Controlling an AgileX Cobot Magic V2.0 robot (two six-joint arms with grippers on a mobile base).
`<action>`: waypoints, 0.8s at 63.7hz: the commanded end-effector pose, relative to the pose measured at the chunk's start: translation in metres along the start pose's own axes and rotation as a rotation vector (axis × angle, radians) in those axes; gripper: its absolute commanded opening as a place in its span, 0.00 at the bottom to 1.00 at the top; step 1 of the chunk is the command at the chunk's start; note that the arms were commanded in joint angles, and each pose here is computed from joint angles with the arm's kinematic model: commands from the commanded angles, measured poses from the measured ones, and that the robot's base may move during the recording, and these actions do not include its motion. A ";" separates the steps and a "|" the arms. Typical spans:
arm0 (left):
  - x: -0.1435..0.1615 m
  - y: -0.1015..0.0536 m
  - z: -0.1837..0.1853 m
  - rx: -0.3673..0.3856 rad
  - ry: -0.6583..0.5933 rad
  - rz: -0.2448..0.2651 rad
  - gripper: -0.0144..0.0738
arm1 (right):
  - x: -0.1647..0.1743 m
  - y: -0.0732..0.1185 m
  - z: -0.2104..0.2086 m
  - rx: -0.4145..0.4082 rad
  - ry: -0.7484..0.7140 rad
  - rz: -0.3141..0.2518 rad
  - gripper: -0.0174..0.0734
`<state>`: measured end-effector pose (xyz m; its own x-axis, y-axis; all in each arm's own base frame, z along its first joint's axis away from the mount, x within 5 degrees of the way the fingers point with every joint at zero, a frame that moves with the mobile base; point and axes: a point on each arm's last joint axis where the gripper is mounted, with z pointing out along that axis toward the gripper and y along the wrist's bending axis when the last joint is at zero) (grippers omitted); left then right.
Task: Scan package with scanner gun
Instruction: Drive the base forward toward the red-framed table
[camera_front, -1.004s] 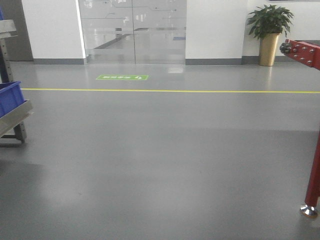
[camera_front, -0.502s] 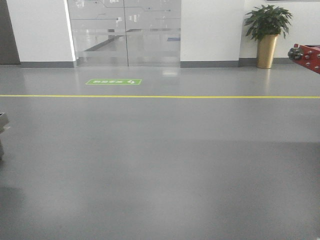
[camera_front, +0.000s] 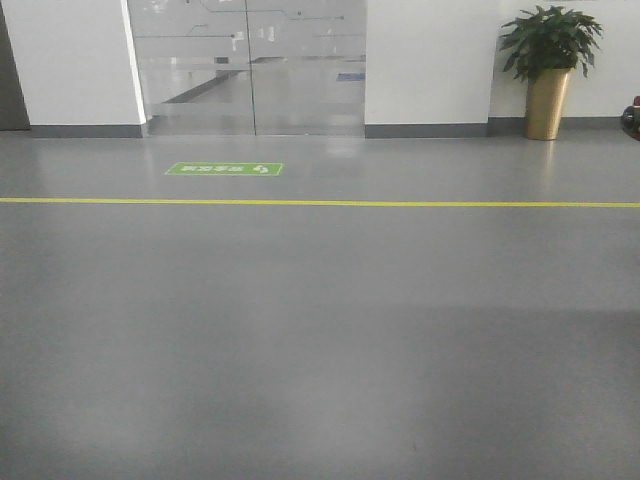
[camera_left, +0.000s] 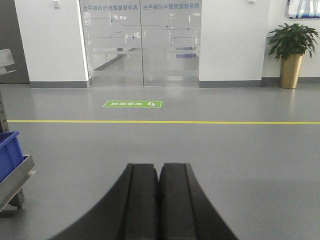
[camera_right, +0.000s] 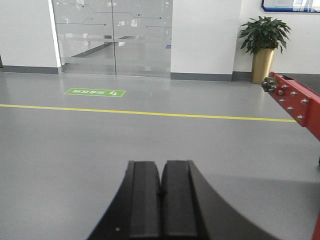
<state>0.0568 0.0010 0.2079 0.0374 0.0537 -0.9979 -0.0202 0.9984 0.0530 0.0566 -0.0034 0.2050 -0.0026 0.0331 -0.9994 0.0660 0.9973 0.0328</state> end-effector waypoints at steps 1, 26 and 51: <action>-0.003 0.000 0.000 0.006 -0.021 -0.006 0.04 | -0.002 0.000 0.000 0.001 -0.020 -0.005 0.02; -0.003 0.000 0.000 0.006 -0.021 -0.006 0.04 | -0.002 0.000 0.000 0.001 -0.020 -0.005 0.02; -0.003 0.000 0.000 0.006 -0.021 -0.006 0.04 | -0.002 0.000 0.000 0.001 -0.020 -0.005 0.02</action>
<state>0.0568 0.0010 0.2079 0.0374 0.0537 -0.9979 -0.0202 0.9984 0.0530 0.0566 -0.0034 0.2050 -0.0026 0.0331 -0.9994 0.0660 0.9973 0.0328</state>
